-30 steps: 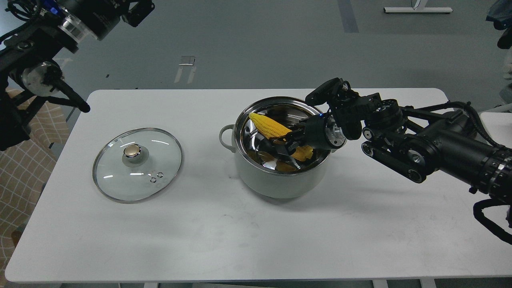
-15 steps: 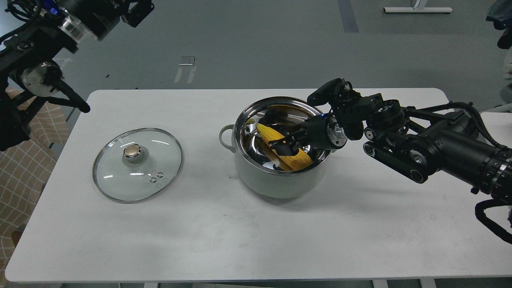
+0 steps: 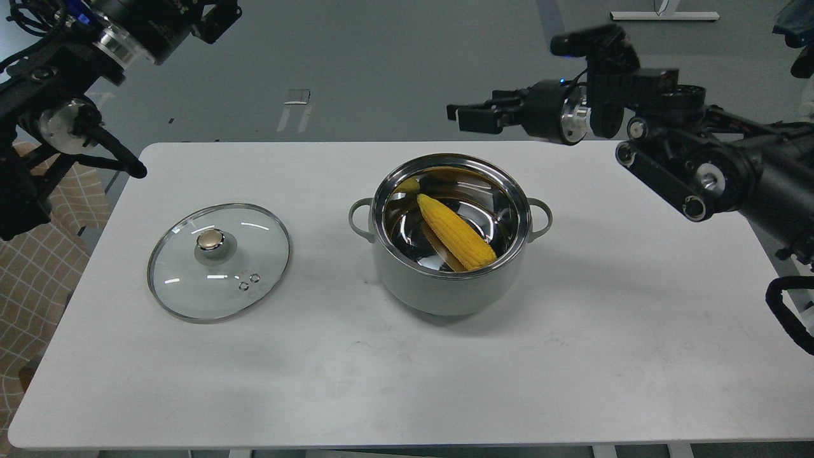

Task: Open pot and put corn in
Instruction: 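Open the right gripper and raise it out of the pot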

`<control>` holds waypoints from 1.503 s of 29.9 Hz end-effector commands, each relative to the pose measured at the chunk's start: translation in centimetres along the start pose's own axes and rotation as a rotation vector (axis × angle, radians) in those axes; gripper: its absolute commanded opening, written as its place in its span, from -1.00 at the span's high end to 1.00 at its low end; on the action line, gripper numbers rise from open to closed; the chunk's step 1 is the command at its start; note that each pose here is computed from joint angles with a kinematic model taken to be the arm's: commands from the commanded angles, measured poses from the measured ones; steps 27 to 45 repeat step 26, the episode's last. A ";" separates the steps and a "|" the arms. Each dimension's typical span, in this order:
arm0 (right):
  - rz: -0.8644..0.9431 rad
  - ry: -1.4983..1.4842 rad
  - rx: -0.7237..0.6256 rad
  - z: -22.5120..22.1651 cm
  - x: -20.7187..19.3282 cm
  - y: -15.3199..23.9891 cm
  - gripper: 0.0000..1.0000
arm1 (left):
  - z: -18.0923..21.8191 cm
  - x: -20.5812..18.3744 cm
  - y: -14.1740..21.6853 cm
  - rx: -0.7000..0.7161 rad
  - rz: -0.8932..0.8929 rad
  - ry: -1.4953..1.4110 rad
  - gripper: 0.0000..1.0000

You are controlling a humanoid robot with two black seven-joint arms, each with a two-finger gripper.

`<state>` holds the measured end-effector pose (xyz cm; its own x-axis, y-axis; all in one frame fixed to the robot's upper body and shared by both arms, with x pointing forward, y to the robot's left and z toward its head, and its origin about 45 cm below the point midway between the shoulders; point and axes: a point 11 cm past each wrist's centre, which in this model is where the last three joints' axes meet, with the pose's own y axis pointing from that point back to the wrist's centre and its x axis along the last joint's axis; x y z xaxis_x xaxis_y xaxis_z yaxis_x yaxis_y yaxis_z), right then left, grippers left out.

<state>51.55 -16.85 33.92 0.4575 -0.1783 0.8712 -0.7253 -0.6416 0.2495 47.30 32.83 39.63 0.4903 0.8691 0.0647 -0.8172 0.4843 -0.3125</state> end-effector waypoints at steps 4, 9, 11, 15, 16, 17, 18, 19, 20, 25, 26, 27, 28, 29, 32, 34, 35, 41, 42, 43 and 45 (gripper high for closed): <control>0.396 -0.443 0.013 4.1 2.6 2.6 -1.00 | -2.9 0.7 -0.3 0.039 0.060 0.019 -0.95; 0.562 -0.897 0.056 7.6 0.6 4.6 -1.00 | -7.0 -0.5 -0.9 0.094 0.080 0.068 -0.95; 0.596 -1.014 0.047 9.0 -1.2 5.2 -1.00 | -8.6 -1.2 -0.6 0.118 0.068 0.105 -0.95; 0.628 -1.143 0.052 10.7 -3.7 6.3 -1.00 | -10.8 -1.3 0.3 0.148 0.087 0.150 -0.95; 0.638 -1.192 0.084 11.1 -4.1 6.8 -1.00 | -11.4 -1.4 0.3 0.154 0.099 0.160 -0.95; 0.643 -1.217 0.099 11.3 -4.4 7.2 -1.00 | -11.7 -1.5 0.4 0.160 0.106 0.162 -0.95; 0.645 -1.240 0.116 11.5 -4.7 7.5 -1.00 | -12.1 -1.5 0.5 0.166 0.114 0.166 -0.95; 0.634 -1.283 0.146 11.7 -5.5 7.7 -1.00 | -13.1 -1.6 1.0 0.183 0.130 0.178 -0.95; 0.622 -1.300 0.161 11.5 -5.9 7.6 -1.00 | -13.6 -1.7 1.3 0.190 0.137 0.185 -0.95; 0.598 -1.402 0.208 11.2 -7.9 7.2 -1.00 | -14.9 -2.8 1.3 0.204 0.138 0.211 -0.95; 0.607 -1.413 0.212 11.2 -7.9 7.3 -1.00 | -14.9 -2.8 1.3 0.204 0.139 0.213 -0.95; 0.607 -1.413 0.212 11.2 -7.9 7.3 -1.00 | -14.9 -2.8 1.3 0.204 0.139 0.213 -0.95; 0.607 -1.413 0.212 11.2 -7.9 7.3 -1.00 | -14.9 -2.8 1.3 0.204 0.139 0.213 -0.95; 0.607 -1.413 0.212 11.2 -7.9 7.3 -1.00 | -14.9 -2.8 1.3 0.204 0.139 0.213 -0.95; 0.607 -1.413 0.212 11.2 -7.9 7.3 -1.00 | -14.9 -2.8 1.3 0.204 0.139 0.213 -0.95; 0.607 -1.413 0.212 11.2 -7.9 7.3 -1.00 | -14.9 -2.8 1.3 0.204 0.139 0.213 -0.95; 0.607 -1.413 0.212 11.2 -7.9 7.3 -1.00 | -14.9 -2.8 1.3 0.204 0.139 0.213 -0.95; 0.607 -1.413 0.212 11.2 -7.9 7.3 -1.00 | -14.9 -2.8 1.3 0.204 0.139 0.213 -0.95; 0.607 -1.413 0.212 11.2 -7.9 7.3 -1.00 | -14.9 -2.8 1.3 0.204 0.139 0.213 -0.95; 0.607 -1.413 0.212 11.2 -7.9 7.3 -1.00 | -14.9 -2.8 1.3 0.204 0.139 0.213 -0.95; 0.607 -1.413 0.212 11.2 -7.9 7.3 -1.00 | -14.9 -2.8 1.3 0.204 0.139 0.213 -0.95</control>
